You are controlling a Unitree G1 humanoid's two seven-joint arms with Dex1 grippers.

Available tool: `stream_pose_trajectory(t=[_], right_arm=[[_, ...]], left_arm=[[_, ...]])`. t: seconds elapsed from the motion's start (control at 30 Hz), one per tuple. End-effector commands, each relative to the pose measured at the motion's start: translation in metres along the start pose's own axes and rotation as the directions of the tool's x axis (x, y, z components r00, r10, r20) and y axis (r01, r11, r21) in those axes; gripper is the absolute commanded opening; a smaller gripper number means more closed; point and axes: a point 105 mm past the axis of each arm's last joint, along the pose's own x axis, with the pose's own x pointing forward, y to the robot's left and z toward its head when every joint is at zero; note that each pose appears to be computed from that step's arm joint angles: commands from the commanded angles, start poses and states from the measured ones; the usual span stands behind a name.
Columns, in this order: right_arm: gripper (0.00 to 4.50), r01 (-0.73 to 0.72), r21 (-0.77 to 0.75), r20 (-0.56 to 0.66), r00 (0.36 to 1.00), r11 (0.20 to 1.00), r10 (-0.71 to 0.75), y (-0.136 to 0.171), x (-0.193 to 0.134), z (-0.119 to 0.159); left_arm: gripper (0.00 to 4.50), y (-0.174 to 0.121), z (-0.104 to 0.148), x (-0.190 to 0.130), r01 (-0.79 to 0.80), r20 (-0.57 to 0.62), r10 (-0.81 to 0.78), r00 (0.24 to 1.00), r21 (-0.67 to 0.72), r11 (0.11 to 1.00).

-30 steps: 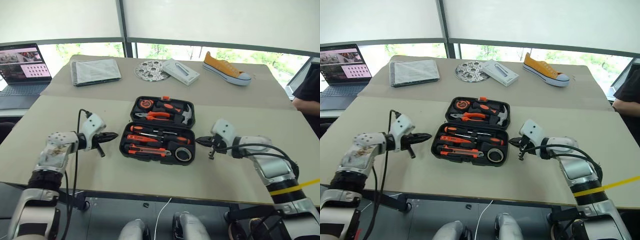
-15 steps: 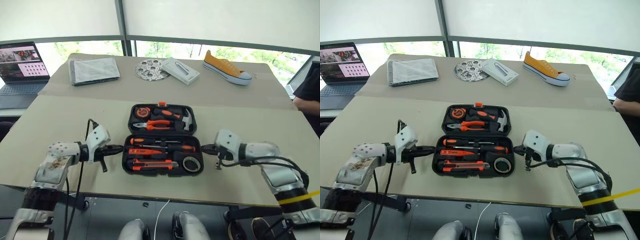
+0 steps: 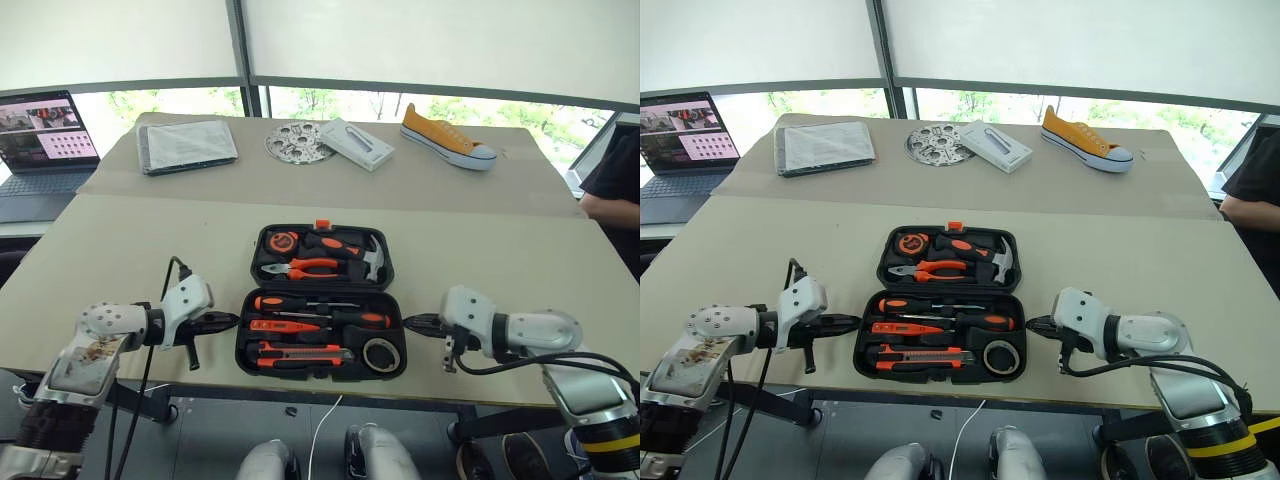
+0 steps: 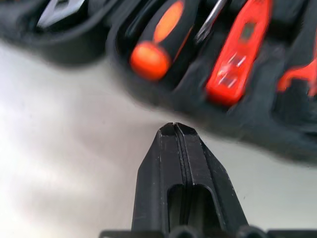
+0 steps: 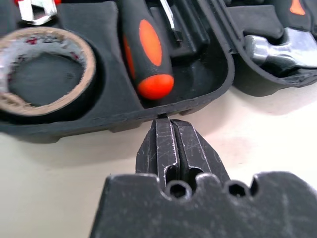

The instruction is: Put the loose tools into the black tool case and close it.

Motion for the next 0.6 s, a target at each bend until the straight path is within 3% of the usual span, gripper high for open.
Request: stream_pose_trajectory(t=[0.03,0.1,0.3,0.4,0.6], right_arm=[[0.74,0.127,0.135,0.009,0.992,0.983,-0.129,-0.045,-0.019,0.012],[1.46,0.148,0.244,0.043,0.986,0.958,-0.163,-0.062,-0.016,0.026],[3.45,0.098,0.421,0.048,0.990,0.902,-0.130,-0.075,0.012,0.046],[3.45,0.121,0.488,-0.001,0.990,0.864,-0.139,-0.084,0.028,0.042],[3.45,0.182,0.566,-0.055,0.982,0.804,-0.183,-0.101,0.047,0.036]], left_arm=[[0.70,0.042,0.013,-0.020,-0.129,0.055,0.147,0.988,-0.254,0.958],[1.50,0.059,0.030,-0.019,-0.135,0.118,0.201,0.972,-0.417,0.899],[3.60,0.080,0.059,0.003,-0.092,0.131,0.235,0.963,-0.658,0.747],[3.60,0.085,0.068,0.018,-0.076,0.125,0.236,0.964,-0.718,0.692],[3.60,0.088,0.078,0.038,-0.067,0.124,0.234,0.964,-0.739,0.671]])
